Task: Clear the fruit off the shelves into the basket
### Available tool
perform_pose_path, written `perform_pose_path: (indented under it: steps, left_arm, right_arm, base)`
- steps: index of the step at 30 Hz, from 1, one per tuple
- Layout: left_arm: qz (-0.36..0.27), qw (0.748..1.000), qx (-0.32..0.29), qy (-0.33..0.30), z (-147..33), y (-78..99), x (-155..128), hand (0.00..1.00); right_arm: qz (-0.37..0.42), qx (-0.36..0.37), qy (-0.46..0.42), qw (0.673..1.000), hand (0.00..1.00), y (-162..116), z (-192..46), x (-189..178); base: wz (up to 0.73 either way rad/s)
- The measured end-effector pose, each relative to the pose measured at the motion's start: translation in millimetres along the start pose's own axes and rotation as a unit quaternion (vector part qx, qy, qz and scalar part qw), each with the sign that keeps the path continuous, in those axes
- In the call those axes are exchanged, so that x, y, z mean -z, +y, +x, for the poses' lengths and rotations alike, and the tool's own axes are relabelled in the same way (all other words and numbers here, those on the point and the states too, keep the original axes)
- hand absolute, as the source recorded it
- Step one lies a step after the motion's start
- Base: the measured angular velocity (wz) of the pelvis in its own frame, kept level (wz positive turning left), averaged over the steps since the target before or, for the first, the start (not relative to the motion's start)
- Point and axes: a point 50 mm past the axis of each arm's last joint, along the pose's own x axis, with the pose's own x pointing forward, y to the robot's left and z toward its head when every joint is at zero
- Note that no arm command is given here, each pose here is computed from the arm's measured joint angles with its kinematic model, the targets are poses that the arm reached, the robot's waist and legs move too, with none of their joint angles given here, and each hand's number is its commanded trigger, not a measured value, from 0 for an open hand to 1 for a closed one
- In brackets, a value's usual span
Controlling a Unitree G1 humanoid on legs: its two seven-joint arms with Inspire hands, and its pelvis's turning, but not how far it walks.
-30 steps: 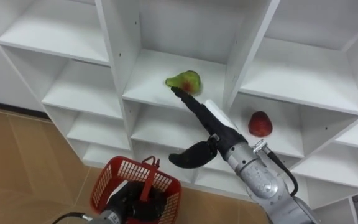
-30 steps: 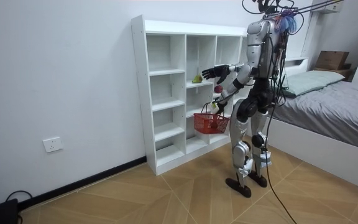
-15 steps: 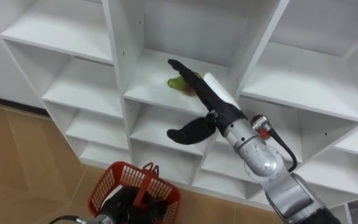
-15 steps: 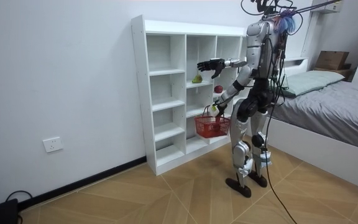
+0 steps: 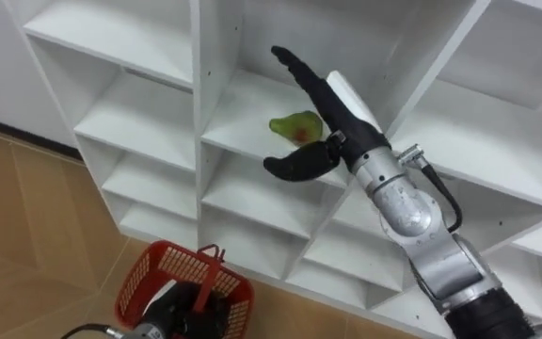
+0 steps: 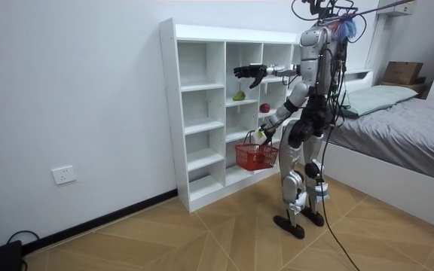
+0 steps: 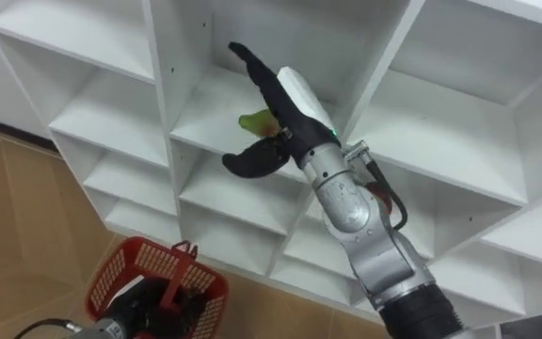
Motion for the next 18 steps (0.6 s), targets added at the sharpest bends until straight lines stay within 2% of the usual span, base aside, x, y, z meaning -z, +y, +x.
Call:
perform_pose_path:
  steps: [7, 18]
  left_arm:
    - [-0.014, 1.0, -0.011, 0.011, -0.8, 5.9, 2.4, 1.0]
    - [0.015, 0.999, -0.001, 0.037, -0.9, 4.4, 7.0, 1.0]
  right_arm:
    - [0.021, 0.07, 0.03, 0.997, 0.0, -26.4, 7.9, 13.0]
    - [0.015, 0.067, 0.089, 0.994, 0.0, -26.2, 10.8, 38.0]
  base:
    - [0.1]
    - [0.05]
